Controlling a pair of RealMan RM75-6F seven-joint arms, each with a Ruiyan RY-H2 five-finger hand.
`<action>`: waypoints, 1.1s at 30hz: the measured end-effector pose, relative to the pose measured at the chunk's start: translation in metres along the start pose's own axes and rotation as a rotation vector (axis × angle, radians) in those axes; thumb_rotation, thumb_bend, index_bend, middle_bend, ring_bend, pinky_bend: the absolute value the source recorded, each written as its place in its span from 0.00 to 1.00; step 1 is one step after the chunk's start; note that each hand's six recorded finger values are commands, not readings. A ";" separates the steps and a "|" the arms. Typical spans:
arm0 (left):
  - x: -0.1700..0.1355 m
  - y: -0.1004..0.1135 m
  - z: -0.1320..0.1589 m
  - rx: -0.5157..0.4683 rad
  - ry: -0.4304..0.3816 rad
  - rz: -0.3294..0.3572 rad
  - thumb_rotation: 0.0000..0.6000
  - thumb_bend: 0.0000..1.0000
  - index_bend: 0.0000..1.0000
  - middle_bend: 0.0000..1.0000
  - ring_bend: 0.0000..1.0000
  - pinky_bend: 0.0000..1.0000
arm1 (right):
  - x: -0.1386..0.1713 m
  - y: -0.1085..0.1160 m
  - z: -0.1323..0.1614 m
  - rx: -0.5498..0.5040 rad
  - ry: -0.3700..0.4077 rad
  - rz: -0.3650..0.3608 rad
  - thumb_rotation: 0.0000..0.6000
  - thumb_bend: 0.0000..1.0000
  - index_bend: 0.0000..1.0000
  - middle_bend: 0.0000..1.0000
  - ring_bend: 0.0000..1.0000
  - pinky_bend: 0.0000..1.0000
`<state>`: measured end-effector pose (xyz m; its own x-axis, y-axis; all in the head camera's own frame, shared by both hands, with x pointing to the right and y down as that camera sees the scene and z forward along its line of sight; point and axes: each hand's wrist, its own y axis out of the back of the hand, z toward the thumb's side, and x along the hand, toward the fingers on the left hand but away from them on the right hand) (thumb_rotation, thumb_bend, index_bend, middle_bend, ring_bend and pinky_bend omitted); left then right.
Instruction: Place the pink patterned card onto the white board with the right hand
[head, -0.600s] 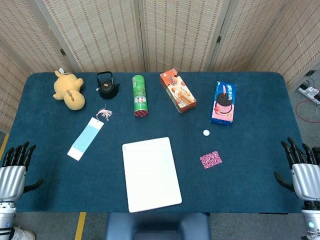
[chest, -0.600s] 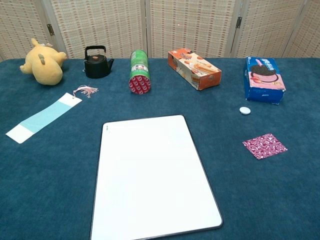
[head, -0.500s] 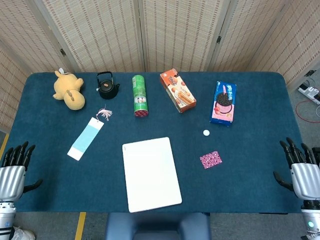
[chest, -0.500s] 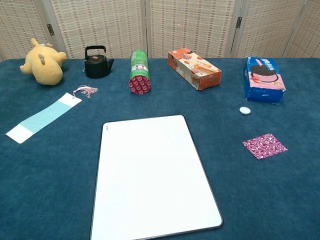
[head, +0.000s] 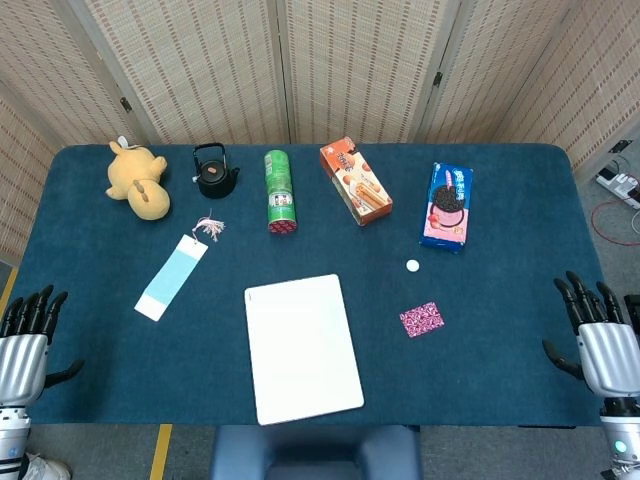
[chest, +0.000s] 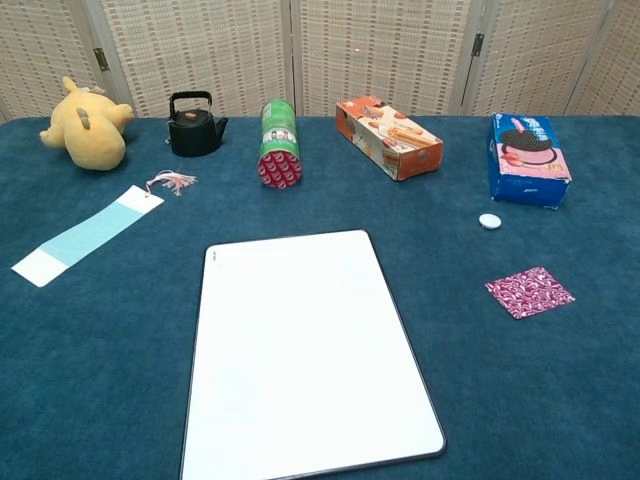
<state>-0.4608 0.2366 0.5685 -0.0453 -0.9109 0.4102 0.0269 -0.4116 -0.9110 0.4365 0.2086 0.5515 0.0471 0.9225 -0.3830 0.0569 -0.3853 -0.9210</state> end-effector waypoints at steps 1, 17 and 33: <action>0.000 0.000 0.000 -0.001 0.000 0.002 1.00 0.12 0.09 0.04 0.02 0.00 | -0.001 0.000 0.001 0.001 0.006 0.000 1.00 0.31 0.00 0.07 0.14 0.01; -0.001 0.003 0.001 -0.006 -0.007 0.008 1.00 0.12 0.10 0.04 0.05 0.00 | -0.034 -0.026 0.044 0.036 0.162 0.118 1.00 0.31 0.15 0.08 0.11 0.01; -0.009 0.003 -0.007 -0.009 0.012 -0.001 1.00 0.12 0.11 0.04 0.06 0.00 | -0.087 -0.093 0.123 0.081 0.333 0.321 1.00 0.31 0.25 0.06 0.09 0.01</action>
<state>-0.4677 0.2439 0.5622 -0.0570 -0.9100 0.4106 0.0180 -0.4121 -0.9109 0.3041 0.1671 0.6620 0.3676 0.6951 -0.6178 -0.0899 -0.6346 -0.7676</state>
